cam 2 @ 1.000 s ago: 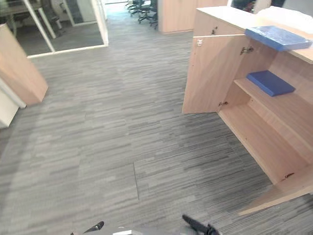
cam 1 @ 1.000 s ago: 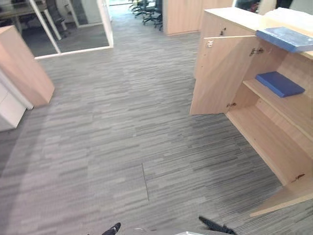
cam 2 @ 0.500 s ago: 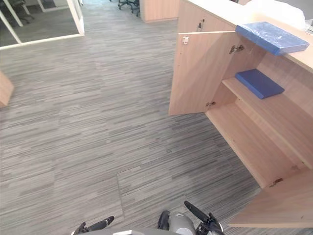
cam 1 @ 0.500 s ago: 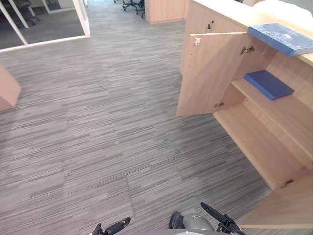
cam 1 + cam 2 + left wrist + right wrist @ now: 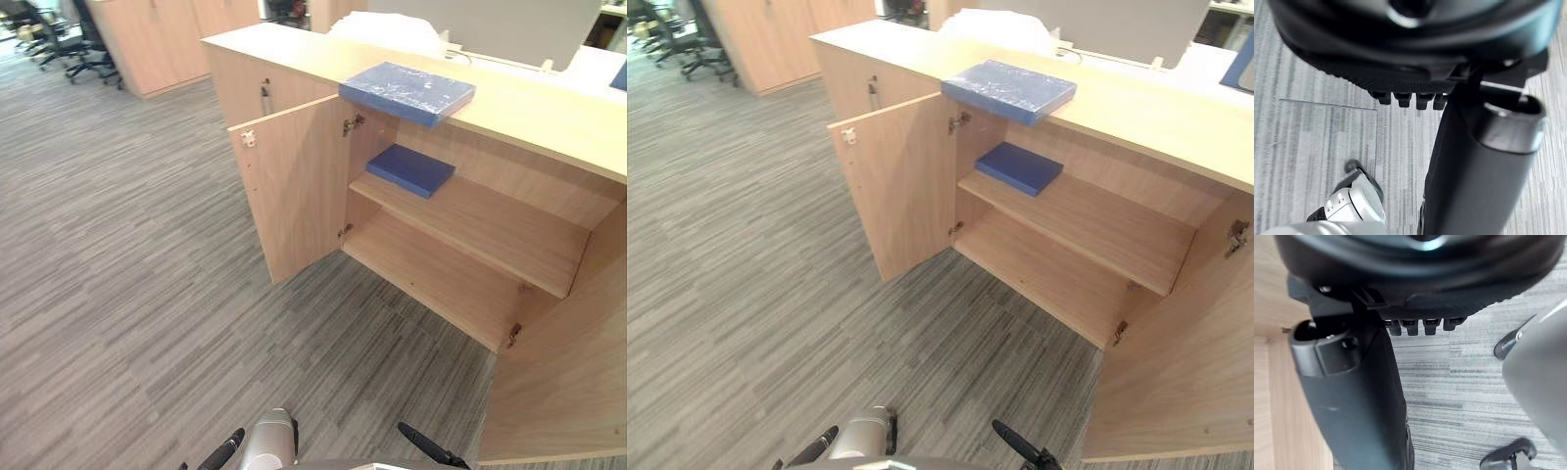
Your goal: Walk over to the cabinet, pick up the folder, carry it to the office cabinet, place the folder inside the office cabinet, then close the office cabinet door
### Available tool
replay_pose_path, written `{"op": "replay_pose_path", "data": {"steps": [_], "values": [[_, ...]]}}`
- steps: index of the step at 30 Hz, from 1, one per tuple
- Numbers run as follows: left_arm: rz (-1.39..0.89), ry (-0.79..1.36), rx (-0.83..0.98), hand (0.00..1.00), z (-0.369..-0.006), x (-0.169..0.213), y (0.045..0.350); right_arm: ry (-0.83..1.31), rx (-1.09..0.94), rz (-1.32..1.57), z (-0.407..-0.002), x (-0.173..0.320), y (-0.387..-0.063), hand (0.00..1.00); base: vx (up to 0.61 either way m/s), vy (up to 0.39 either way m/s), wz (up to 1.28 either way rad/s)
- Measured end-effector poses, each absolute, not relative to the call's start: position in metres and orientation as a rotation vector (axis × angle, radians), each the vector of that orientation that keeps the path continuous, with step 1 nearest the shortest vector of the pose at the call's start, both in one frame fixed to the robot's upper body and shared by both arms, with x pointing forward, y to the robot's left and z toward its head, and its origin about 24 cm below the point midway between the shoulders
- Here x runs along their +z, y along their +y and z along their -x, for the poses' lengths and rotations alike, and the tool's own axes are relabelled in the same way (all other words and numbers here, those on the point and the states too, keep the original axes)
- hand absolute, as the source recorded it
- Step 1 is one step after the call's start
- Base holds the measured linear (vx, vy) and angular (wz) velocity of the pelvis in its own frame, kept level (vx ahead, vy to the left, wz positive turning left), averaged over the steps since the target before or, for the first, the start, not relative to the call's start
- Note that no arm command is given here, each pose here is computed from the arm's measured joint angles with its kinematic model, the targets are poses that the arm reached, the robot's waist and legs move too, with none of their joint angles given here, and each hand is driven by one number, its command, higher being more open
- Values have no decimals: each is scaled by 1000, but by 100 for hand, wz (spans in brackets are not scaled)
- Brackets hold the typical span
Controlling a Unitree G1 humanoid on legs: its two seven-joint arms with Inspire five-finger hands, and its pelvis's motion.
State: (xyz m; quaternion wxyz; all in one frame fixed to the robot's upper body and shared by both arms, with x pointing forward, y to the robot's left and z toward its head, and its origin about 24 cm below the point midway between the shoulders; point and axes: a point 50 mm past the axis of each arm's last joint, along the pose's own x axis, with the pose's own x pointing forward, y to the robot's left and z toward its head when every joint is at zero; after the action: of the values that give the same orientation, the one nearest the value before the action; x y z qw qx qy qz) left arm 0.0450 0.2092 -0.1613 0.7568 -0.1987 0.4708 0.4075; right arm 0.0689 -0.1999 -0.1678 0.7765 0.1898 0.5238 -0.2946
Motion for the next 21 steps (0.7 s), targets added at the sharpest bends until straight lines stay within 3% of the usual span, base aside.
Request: {"op": "replay_pose_path", "data": {"steps": [6,12,16,21], "values": [[394,1026,933,100,-39,-160,223,1135,-587,-439,-75,-169,-181,100,410,352,-97],[400,1052,916,100,-38,-162,218,1087,-576,-396,-90,-164,-197,100,145,265,-102],[379,1043,807,100,-60,-164,208,1108,-579,-385,-89,-166,-201,100,101,6,-49],[409,1040,804,100,-64,-164,203,1156,-666,-411,-62,-169,-209,100,130,-208,-3]]}}
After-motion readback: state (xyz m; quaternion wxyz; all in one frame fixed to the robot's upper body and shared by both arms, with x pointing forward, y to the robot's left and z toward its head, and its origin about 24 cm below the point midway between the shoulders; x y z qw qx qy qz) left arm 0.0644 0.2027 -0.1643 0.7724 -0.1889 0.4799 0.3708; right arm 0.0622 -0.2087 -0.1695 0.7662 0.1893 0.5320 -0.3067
